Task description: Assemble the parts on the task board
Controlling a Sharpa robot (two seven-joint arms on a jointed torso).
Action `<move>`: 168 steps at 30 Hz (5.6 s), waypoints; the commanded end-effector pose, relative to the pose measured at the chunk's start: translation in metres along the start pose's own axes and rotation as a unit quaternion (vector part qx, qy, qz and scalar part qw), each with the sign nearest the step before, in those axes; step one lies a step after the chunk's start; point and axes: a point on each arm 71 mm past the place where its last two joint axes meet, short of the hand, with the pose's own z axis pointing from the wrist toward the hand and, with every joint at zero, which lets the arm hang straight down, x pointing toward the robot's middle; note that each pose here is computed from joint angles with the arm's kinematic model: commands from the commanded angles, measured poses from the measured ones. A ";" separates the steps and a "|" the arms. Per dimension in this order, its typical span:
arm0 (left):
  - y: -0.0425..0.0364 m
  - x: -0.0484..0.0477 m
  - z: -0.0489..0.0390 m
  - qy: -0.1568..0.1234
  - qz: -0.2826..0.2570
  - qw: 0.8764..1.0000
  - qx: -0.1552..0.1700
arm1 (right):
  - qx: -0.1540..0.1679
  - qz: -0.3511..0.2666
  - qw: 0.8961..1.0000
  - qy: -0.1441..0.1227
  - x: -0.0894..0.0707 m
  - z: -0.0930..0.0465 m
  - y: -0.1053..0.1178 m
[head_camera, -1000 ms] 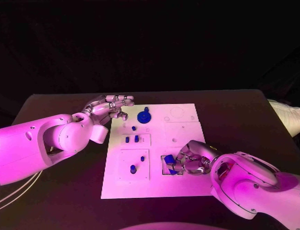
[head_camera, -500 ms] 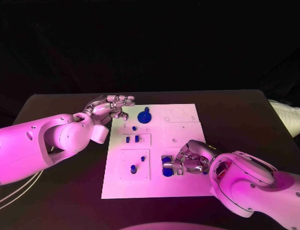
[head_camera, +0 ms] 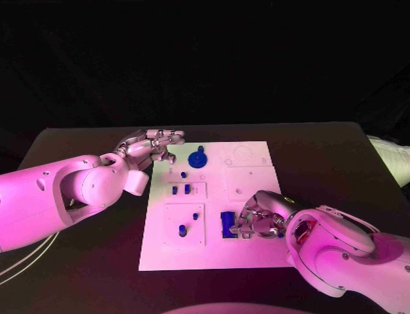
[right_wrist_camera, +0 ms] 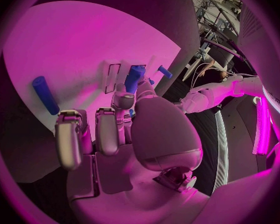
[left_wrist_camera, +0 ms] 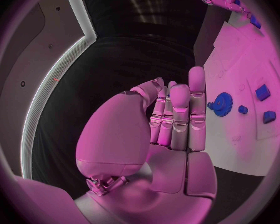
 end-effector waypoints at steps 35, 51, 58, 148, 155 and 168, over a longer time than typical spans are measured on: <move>-0.0007 0.0012 -0.0023 0.010 -0.001 1.000 0.001 | 0.048 -0.071 0.994 -0.065 -0.045 -0.035 -0.061; -0.0008 0.0012 -0.0027 0.011 0.000 1.000 0.002 | 0.069 -0.137 0.987 -0.038 -0.029 -0.031 -0.070; -0.0007 0.0008 -0.0028 0.011 0.000 1.000 0.001 | 0.070 -0.156 0.985 -0.032 -0.025 -0.028 -0.068; 0.0007 0.0030 -0.0033 0.017 0.000 1.000 -0.003 | 0.045 0.009 0.999 0.005 0.006 -0.009 -0.028; 0.0010 0.0041 -0.0033 0.021 0.000 1.000 -0.004 | 0.045 -0.003 0.999 0.013 0.008 -0.007 -0.026; 0.0012 0.0051 -0.0032 0.025 0.003 1.000 -0.006 | 0.044 -0.013 0.999 0.015 0.008 -0.007 -0.024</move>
